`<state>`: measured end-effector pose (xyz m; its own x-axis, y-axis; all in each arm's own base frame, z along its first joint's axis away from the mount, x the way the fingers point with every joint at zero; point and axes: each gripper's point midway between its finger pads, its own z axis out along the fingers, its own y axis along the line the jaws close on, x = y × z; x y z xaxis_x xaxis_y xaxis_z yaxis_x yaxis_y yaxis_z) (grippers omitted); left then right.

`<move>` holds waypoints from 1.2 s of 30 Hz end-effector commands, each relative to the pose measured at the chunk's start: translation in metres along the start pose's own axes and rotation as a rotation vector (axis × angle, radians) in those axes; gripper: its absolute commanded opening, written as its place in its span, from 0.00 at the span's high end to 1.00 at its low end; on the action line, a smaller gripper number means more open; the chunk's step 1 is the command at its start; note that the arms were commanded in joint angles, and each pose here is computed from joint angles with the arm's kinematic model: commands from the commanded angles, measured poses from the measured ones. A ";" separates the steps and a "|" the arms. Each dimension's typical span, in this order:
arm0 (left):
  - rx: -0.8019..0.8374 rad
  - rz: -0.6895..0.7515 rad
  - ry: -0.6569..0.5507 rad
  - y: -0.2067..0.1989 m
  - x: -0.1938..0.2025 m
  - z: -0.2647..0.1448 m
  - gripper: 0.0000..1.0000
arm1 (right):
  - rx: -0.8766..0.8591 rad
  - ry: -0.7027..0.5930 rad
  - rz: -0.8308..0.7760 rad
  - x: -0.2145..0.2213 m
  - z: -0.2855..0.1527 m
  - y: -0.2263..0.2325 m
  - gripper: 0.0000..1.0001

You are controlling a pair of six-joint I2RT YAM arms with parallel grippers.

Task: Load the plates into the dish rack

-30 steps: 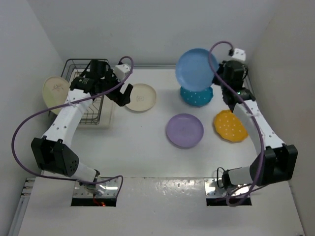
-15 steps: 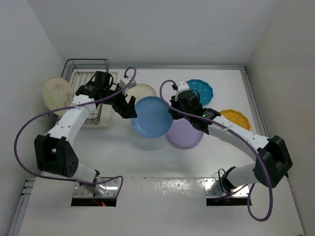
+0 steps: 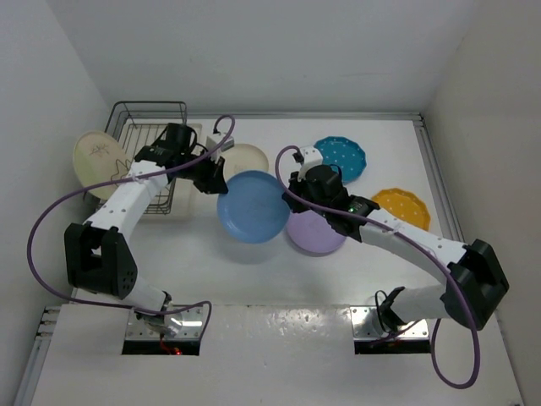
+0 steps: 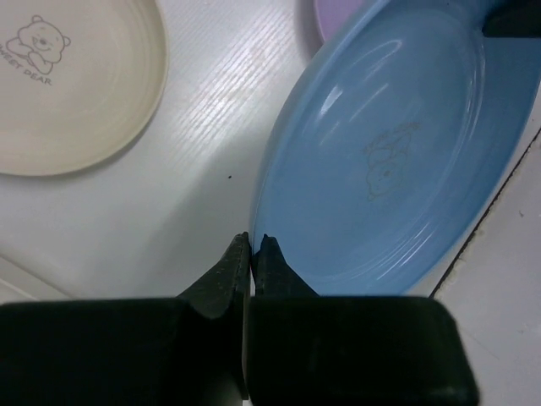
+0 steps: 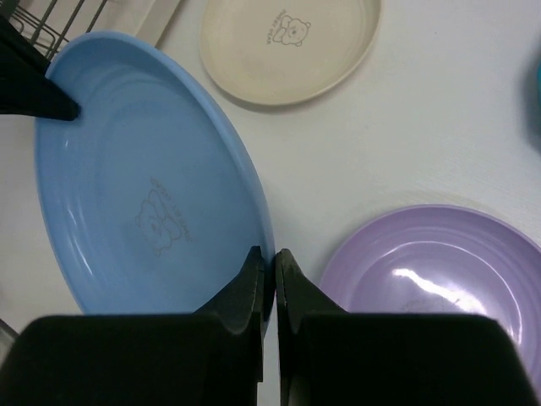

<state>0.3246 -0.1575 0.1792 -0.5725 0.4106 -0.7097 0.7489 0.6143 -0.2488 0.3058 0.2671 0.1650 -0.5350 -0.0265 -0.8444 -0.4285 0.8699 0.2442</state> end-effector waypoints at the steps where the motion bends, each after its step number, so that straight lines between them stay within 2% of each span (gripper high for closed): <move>1: 0.009 0.061 -0.047 -0.010 -0.013 -0.012 1.00 | -0.063 -0.153 0.035 -0.041 -0.009 0.013 1.00; 2: -0.016 0.060 -0.037 -0.005 -0.011 -0.012 1.00 | -0.059 -0.146 0.035 -0.038 -0.008 0.012 1.00; 3: -0.058 0.058 -0.046 -0.001 -0.018 -0.018 1.00 | -0.051 -0.136 0.024 -0.036 -0.008 0.009 0.90; 4: -0.117 0.060 -0.053 0.005 -0.024 -0.026 1.00 | -0.040 -0.136 0.030 -0.039 -0.008 0.005 0.67; 5: -0.282 0.066 -0.053 0.030 -0.038 -0.044 1.00 | -0.028 -0.119 0.023 -0.037 -0.008 0.002 0.16; 6: -0.389 0.059 -0.064 0.043 -0.047 -0.063 1.00 | -0.009 -0.105 0.024 -0.036 -0.009 -0.002 0.00; 7: -0.487 0.056 -0.069 0.055 -0.056 -0.079 1.00 | 0.022 -0.095 0.028 -0.036 -0.010 -0.011 0.00; 8: -0.684 0.066 -0.117 0.075 -0.081 -0.123 1.00 | 0.040 -0.091 0.025 -0.039 -0.012 -0.016 0.00; 10: -0.865 0.095 -0.151 0.085 -0.101 -0.172 1.00 | 0.065 -0.075 0.016 -0.036 -0.014 -0.022 0.00; 11: -1.042 0.094 -0.192 0.088 -0.117 -0.221 1.00 | 0.078 -0.077 0.012 -0.038 -0.015 -0.027 0.00; 13: -1.229 0.105 -0.177 0.095 -0.122 -0.268 1.00 | 0.091 -0.080 0.003 -0.038 -0.016 -0.031 0.00; 14: -1.310 0.101 -0.161 0.097 -0.121 -0.285 1.00 | 0.097 -0.085 0.006 -0.040 -0.017 -0.033 0.00; 15: -1.450 0.062 -0.085 0.106 -0.104 -0.306 1.00 | 0.100 -0.086 0.011 -0.040 -0.016 -0.034 0.00; 16: -1.542 0.044 -0.078 0.116 -0.100 -0.319 1.00 | 0.101 -0.088 0.017 -0.042 -0.016 -0.036 0.00; 17: -1.647 0.044 0.076 0.128 -0.070 -0.322 1.00 | 0.104 -0.087 0.020 -0.042 -0.015 -0.037 0.00; 18: -1.711 0.043 0.119 0.135 -0.059 -0.328 1.00 | 0.101 -0.087 0.017 -0.044 -0.014 -0.036 0.00; 19: -1.805 0.019 0.090 0.143 -0.055 -0.343 1.00 | 0.101 -0.087 0.018 -0.047 -0.013 -0.035 0.00; 20: -1.839 0.017 0.180 0.153 -0.034 -0.347 1.00 | 0.095 -0.082 0.010 -0.050 -0.011 -0.033 0.00; 25: -1.800 -0.042 0.162 0.182 -0.015 -0.347 1.00 | 0.091 -0.054 -0.005 -0.060 -0.006 -0.028 0.00; 28: -1.796 -0.072 0.100 0.193 -0.013 -0.350 1.00 | 0.084 -0.052 -0.002 -0.064 -0.004 -0.025 0.00; 32: -1.839 -0.075 0.152 0.204 0.006 -0.347 1.00 | 0.087 -0.045 -0.004 -0.062 -0.005 -0.025 0.00; 34: -1.854 -0.080 0.218 0.211 0.025 -0.339 1.00 | 0.097 -0.043 -0.008 -0.061 -0.007 -0.028 0.00; 36: -1.873 -0.071 0.219 0.215 0.027 -0.337 1.00 | 0.104 -0.043 -0.018 -0.062 -0.008 -0.030 0.00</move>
<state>0.3600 0.2034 0.3087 -0.7658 0.3319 -0.5508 -0.3688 0.4750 0.7990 0.3402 0.2386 0.1945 -0.5339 -0.0294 -0.8450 -0.3499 0.9175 0.1892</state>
